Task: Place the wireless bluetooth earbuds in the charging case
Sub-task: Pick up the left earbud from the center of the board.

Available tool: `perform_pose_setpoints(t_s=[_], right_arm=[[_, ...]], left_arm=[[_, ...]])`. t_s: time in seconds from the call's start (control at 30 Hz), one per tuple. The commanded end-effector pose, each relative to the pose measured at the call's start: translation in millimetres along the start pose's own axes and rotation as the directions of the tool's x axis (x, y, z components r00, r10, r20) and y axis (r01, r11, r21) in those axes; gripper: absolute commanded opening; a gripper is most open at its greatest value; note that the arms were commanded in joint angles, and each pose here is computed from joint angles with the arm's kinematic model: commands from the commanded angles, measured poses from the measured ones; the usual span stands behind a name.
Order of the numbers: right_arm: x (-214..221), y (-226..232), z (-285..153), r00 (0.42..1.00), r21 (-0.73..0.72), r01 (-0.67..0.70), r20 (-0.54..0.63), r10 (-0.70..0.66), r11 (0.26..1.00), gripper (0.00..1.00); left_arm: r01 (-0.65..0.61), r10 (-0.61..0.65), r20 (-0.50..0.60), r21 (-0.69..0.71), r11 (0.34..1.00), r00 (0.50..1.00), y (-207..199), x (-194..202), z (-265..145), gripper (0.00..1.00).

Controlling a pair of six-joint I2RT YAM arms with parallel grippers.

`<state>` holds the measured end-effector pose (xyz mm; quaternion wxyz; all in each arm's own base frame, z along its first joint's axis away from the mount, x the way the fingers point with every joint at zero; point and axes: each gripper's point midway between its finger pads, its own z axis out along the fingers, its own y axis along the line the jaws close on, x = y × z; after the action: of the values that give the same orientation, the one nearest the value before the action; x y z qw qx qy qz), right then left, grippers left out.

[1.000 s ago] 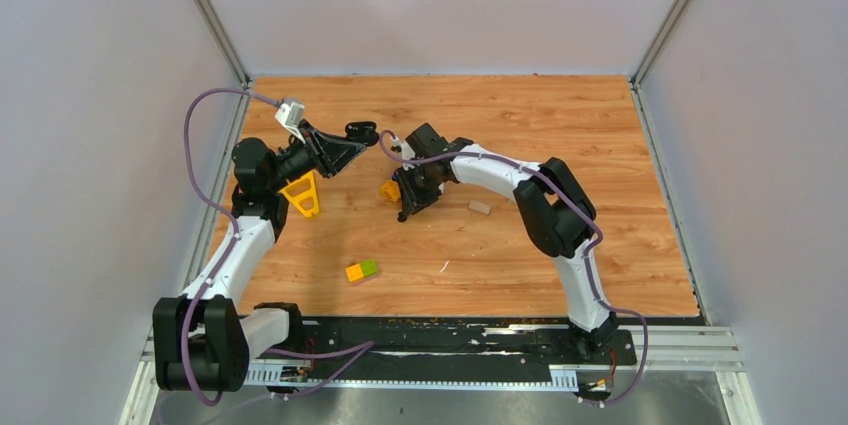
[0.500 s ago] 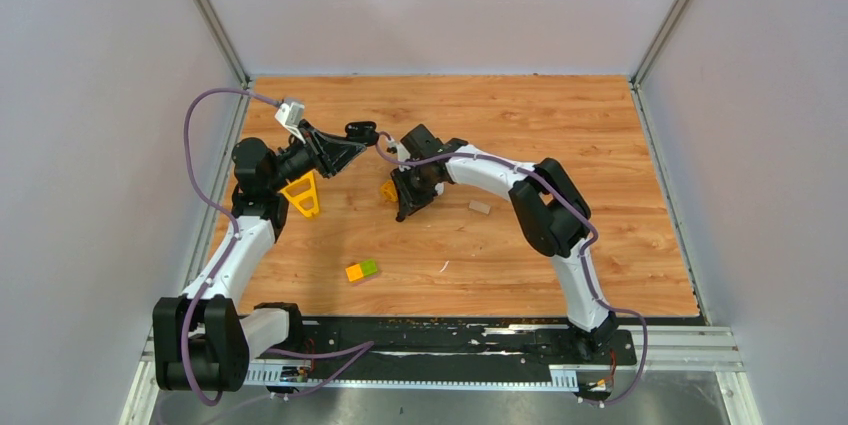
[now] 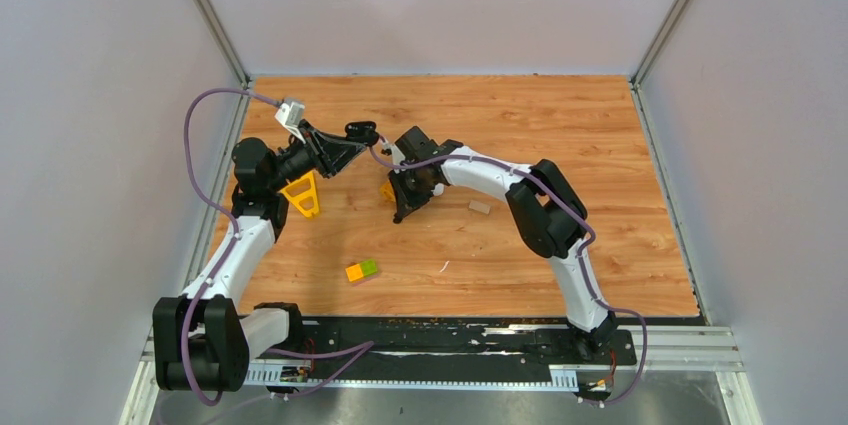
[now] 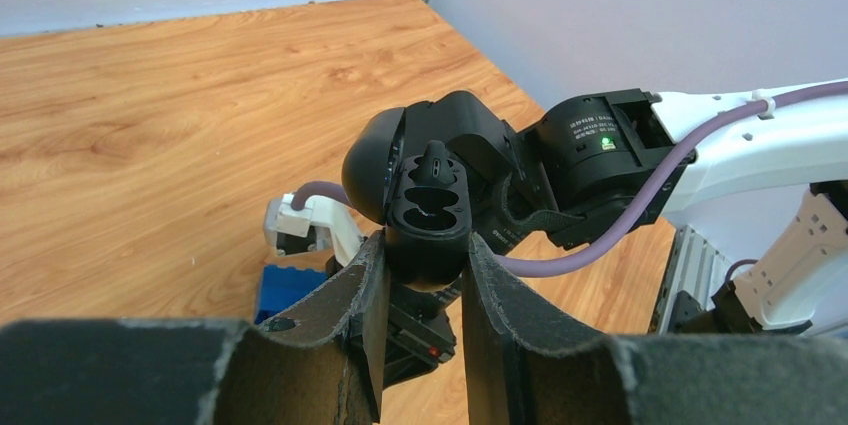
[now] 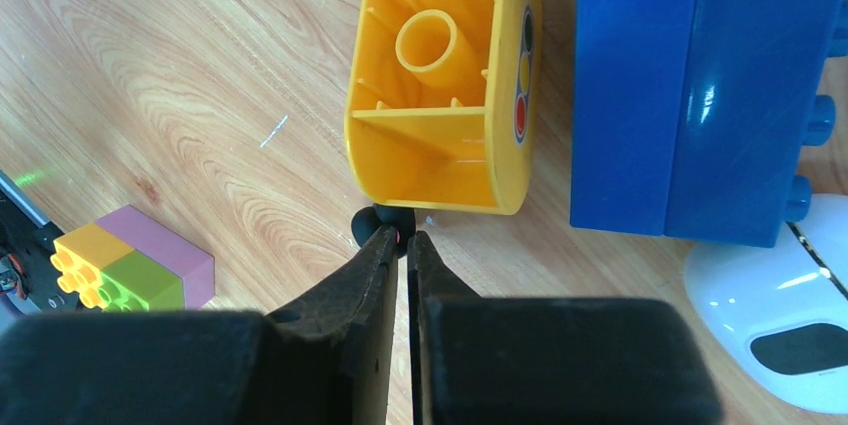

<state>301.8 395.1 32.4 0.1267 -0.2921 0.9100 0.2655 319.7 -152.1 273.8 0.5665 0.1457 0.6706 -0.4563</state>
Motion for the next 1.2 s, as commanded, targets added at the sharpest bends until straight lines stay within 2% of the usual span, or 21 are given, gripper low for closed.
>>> perform_pose_setpoints(t_s=[0.0,0.2,0.27,0.43,0.6,0.67,0.83,0.97,1.17], right_arm=[[-9.6,8.9,4.2,0.999,-0.016,0.03,0.028,-0.029,0.999,0.1],[-10.6,16.9,5.9,0.999,-0.067,0.044,0.033,-0.042,0.997,0.13],[-10.8,17.6,7.3,0.998,-0.074,0.047,0.035,-0.045,0.996,0.17],[-9.9,17.8,13.7,0.998,-0.067,0.059,0.029,-0.057,0.996,0.17],[-13.5,18.9,12.0,0.996,-0.054,0.079,0.038,-0.077,0.995,0.09],[-17.1,18.7,6.7,0.995,-0.043,0.088,0.048,-0.086,0.995,0.02],[-33.2,26.1,-27.6,0.981,-0.071,0.168,0.115,-0.159,0.983,0.0],[-29.5,21.0,-59.3,0.963,-0.09,0.238,0.149,-0.224,0.967,0.0],[-13.3,17.8,-107.2,0.876,-0.091,0.462,0.2,-0.438,0.882,0.0]], left_arm=[[-0.052,0.052,0.03,0.002,0.999,0.998,-2.7,-15.1,0.2,0.0],[-0.054,0.054,0.027,0.004,0.999,0.998,-2.9,-14.4,-0.1,0.0],[-0.055,0.055,0.026,0.002,0.998,0.998,-2.6,-14.3,0.0,0.0],[-0.052,0.052,0.024,0.002,0.999,0.998,-2.1,-13.9,0.3,0.0],[-0.052,0.052,0.021,0.002,0.999,0.998,-2.2,-13.6,0.1,0.0],[-0.054,0.054,0.019,0.001,0.999,0.998,-1.9,-13.2,0.1,0.0],[-0.055,0.055,0.015,0.002,0.999,0.998,-0.1,-13.5,1.6,0.0],[-0.063,0.063,0.023,0.01,0.998,0.998,1.8,-17.0,5.1,0.0],[-0.084,0.084,0.028,0.023,0.996,0.996,6.7,-23.6,12.3,0.0]])
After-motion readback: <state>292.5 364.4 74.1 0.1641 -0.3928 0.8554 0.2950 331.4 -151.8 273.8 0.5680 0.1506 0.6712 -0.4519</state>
